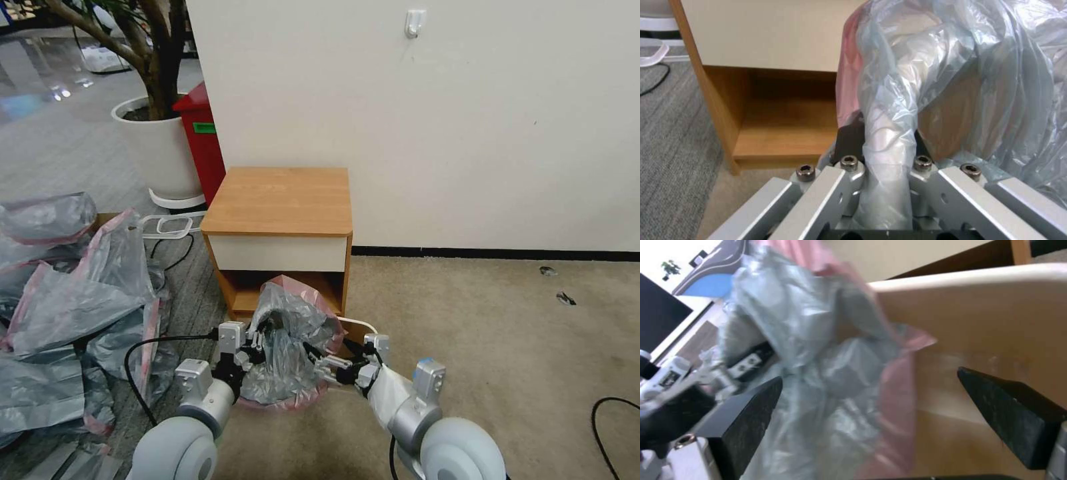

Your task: Pick up the garbage bag from the table and place it over the trash can.

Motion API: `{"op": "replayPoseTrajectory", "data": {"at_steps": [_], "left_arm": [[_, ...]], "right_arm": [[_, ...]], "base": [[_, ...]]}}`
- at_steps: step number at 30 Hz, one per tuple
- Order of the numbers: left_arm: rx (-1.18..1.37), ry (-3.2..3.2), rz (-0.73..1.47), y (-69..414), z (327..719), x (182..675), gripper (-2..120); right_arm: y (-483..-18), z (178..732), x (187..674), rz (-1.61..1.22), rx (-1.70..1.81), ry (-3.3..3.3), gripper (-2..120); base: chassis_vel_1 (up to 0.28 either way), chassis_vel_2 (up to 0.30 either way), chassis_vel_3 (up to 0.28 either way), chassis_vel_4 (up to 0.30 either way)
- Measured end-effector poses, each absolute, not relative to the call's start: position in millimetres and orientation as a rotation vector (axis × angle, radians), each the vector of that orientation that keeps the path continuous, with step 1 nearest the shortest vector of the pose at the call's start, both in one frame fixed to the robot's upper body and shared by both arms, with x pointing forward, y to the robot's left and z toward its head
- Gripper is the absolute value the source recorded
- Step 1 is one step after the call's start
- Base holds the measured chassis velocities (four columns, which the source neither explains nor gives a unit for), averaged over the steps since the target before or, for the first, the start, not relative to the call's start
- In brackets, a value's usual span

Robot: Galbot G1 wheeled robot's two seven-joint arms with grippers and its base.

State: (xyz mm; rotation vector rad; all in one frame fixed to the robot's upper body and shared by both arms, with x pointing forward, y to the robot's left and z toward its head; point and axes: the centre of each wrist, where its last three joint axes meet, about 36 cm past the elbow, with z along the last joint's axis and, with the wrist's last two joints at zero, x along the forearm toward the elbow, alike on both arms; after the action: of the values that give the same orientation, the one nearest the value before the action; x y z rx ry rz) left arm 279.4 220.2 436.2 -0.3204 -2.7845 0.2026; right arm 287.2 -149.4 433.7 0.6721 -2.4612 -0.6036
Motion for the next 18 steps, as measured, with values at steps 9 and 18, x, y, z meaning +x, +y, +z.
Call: {"op": "replayPoseTrajectory", "data": {"at_steps": [9,18], "left_arm": [[-0.322,-2.798,0.215,219.8,439.8,277.9,7],[-0.324,-2.801,0.230,219.7,441.0,277.5,7]], "right_arm": [[-139.4,428.5,292.8,-0.645,0.714,-2.431,100],[-141.5,421.1,293.4,-0.693,0.783,-2.414,92]], "base": [[0.000,0.000,0.000,0.000],[0.000,0.000,0.000,0.000]]}}
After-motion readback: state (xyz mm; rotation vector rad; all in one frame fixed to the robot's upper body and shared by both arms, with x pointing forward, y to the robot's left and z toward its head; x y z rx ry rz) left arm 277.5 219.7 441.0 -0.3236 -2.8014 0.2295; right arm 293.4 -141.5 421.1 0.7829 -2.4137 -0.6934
